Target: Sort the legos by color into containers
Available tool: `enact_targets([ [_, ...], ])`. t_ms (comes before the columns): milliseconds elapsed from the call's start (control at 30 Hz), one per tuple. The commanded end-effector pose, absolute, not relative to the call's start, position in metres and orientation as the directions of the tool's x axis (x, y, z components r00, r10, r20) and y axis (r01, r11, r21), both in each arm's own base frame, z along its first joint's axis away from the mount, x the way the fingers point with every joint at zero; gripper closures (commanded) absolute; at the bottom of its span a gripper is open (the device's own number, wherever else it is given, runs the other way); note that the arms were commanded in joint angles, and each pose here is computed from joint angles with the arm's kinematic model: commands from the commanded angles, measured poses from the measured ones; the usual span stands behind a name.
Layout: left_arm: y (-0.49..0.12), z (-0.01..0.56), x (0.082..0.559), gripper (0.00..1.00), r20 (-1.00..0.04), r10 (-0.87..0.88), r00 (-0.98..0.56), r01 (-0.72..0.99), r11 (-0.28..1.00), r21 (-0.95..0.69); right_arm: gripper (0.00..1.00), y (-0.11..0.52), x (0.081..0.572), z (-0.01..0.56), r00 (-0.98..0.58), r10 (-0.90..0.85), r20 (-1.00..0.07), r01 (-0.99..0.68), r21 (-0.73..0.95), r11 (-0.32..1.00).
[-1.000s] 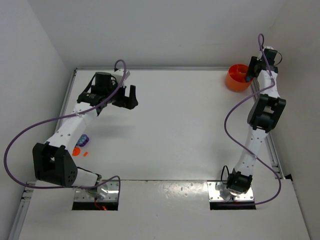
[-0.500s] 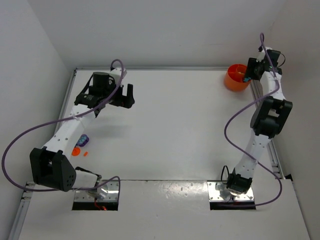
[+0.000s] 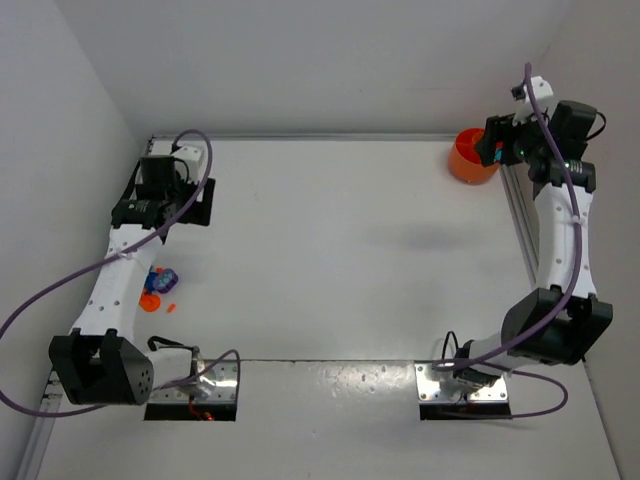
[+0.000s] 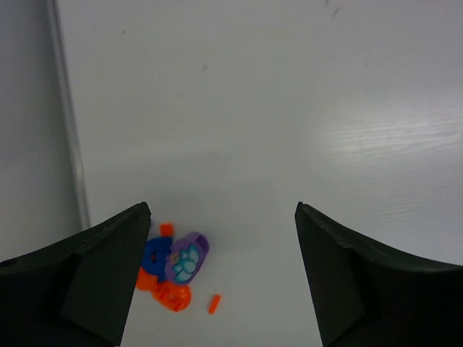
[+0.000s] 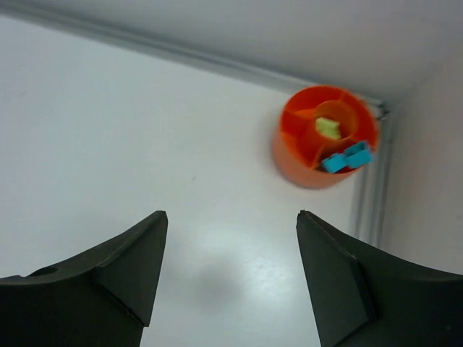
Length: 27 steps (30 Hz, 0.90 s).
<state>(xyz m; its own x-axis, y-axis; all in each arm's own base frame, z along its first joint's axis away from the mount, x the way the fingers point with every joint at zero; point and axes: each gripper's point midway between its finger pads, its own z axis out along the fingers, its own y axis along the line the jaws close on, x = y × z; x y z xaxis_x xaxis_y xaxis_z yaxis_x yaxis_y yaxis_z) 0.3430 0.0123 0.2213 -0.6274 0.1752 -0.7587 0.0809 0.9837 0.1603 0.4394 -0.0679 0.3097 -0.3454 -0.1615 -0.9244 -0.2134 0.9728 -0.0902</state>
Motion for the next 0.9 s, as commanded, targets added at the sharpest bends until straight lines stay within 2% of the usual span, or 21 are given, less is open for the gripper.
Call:
enact_targets([
  [0,0.070,0.199,0.307,0.17,-0.642,0.238,-0.729,0.042,0.951,0.305,0.29,-0.019,0.402,0.275,-0.423,-0.169,-0.890,-0.426,0.030,0.904],
  [67,0.080,0.176,0.291,0.26,-0.583,0.240,-0.776,0.075,0.953,0.292,0.29,-0.004,0.391,0.268,-0.444,-0.156,-0.882,-0.470,0.081,0.879],
  [100,0.088,0.170,0.284,0.27,-0.558,0.242,-0.793,0.078,0.950,0.301,0.30,0.005,0.387,0.261,-0.465,-0.154,-0.872,-0.488,0.107,0.866],
  [333,0.113,0.108,0.245,0.25,-0.369,0.308,-0.877,0.215,0.938,0.272,0.31,0.046,0.373,0.238,-0.563,-0.113,-0.819,-0.527,0.250,0.812],
  [500,0.116,0.084,0.245,0.21,-0.350,0.337,-0.874,0.256,0.932,0.258,0.31,0.061,0.374,0.233,-0.583,-0.103,-0.806,-0.530,0.281,0.800],
  [867,0.126,0.043,0.254,0.21,-0.299,0.335,-0.894,0.293,0.939,0.178,0.31,0.057,0.368,0.220,-0.614,-0.119,-0.780,-0.511,0.278,0.813],
])
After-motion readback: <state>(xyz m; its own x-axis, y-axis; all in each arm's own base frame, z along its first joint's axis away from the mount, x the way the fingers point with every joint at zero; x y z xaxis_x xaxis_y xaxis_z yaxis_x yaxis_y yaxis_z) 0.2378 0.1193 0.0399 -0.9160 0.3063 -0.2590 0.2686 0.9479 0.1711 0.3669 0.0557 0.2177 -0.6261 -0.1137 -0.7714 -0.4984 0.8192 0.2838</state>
